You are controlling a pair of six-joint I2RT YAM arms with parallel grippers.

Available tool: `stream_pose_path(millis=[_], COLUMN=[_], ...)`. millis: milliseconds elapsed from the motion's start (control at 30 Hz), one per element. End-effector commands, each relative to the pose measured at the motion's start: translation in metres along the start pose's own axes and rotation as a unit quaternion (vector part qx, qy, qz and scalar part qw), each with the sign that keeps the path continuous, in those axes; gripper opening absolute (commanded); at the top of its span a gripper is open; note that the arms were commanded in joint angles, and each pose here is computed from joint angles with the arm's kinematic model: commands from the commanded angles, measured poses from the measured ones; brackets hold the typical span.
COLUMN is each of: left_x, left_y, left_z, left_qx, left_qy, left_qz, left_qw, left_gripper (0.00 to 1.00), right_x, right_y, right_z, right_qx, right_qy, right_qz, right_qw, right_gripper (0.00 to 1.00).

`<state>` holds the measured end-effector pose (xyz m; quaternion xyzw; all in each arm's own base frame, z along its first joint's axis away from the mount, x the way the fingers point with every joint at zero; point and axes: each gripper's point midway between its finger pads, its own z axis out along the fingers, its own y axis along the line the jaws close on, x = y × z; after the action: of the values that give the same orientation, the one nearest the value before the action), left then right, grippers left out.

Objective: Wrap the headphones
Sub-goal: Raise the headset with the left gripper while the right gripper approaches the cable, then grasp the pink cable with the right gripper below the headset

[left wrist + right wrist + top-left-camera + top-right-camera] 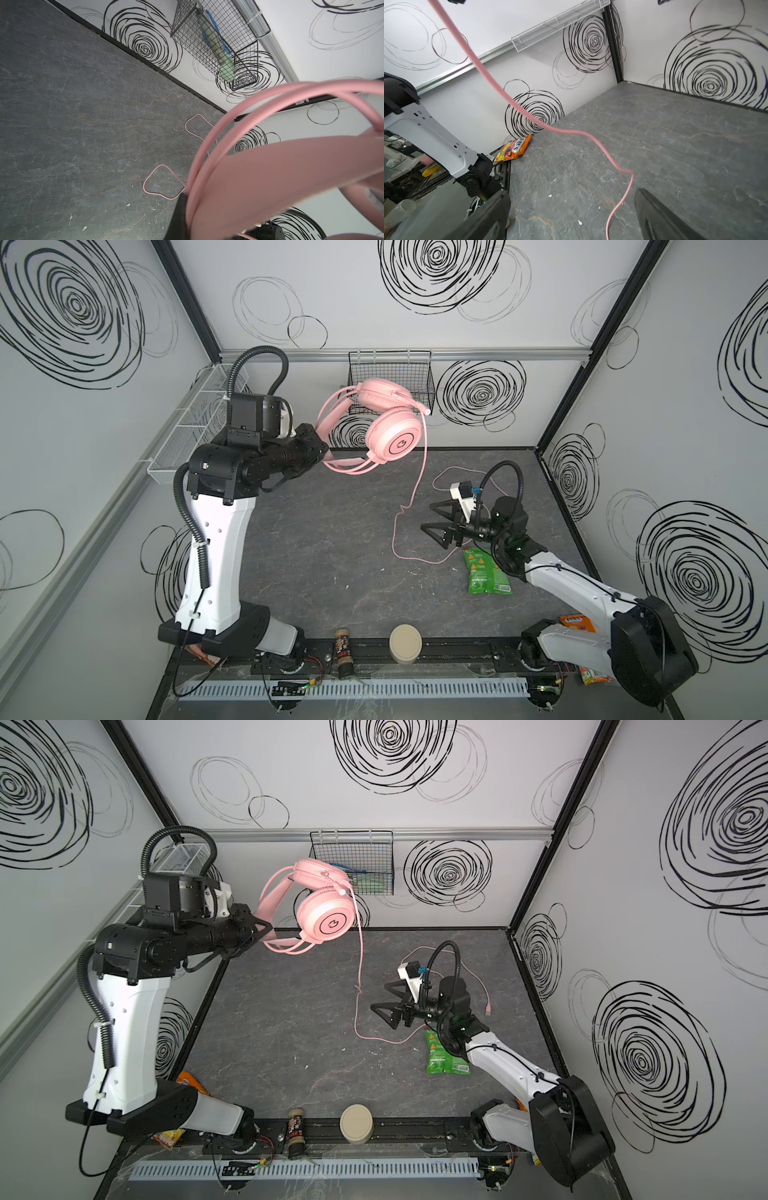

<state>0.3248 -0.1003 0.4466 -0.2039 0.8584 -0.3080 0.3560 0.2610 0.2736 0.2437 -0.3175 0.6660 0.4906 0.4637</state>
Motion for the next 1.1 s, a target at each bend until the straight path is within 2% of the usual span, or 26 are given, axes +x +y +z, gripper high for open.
stream_pose_path(millis=[0,233,533,933,1067], left_x=[-0.013,-0.011,-0.006,-0.006,-0.007], left_y=[-0.028,-0.031,-0.027,-0.027,-0.026], left_z=[-0.011,-0.005,-0.001,0.003,0.003], left_qx=[0.064,0.072,0.069,0.07,0.068], left_qy=[-0.02,-0.007,-0.001,0.0,-0.001], left_qz=[-0.01,-0.029,-0.044,-0.053,-0.054], left_qw=[0.998,0.997,0.997,0.996,0.996], left_gripper=[0.0,0.0,0.0,0.0,0.0], right_x=[-0.008,0.002,0.001,-0.004,0.006], right_y=[0.004,0.003,-0.019,-0.024,-0.023], right_z=[0.003,0.015,0.06,0.104,0.11], right_qx=[-0.016,-0.024,-0.02,-0.061,-0.072], right_qy=[-0.021,-0.026,-0.02,-0.02,-0.009], right_qz=[-0.022,-0.072,-0.082,-0.089,-0.082], right_qw=[0.999,0.997,0.996,0.994,0.994], right_gripper=[0.97,0.97,0.97,1.0,0.89])
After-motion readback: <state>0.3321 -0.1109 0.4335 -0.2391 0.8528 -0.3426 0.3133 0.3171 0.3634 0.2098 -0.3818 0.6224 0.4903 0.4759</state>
